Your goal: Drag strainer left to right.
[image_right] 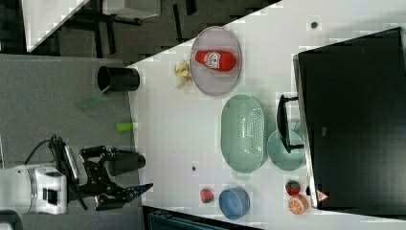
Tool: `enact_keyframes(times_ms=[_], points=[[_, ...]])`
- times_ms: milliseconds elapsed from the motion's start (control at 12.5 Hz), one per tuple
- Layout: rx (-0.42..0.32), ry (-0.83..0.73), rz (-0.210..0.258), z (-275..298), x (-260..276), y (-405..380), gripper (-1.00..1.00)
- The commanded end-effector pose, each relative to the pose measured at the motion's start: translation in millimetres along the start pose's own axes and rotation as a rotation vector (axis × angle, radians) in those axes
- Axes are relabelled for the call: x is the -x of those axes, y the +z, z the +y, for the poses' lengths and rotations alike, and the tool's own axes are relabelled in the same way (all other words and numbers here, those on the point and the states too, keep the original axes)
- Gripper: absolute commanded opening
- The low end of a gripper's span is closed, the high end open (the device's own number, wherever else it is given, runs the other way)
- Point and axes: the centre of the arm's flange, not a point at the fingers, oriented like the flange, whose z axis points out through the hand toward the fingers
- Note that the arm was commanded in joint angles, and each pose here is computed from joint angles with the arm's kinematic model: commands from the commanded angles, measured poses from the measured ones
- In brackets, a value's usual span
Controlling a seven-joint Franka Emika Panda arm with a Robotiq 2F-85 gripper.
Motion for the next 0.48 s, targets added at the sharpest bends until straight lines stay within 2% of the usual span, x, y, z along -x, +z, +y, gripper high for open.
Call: enact_keyframes(times_ms=[80,480], points=[[0.069,-0.059,-0.068,-7.8,-0.4,26.6,1.00],[0.088,-0.059,-0.080,-12.2,-3.3,35.9,1.00]])
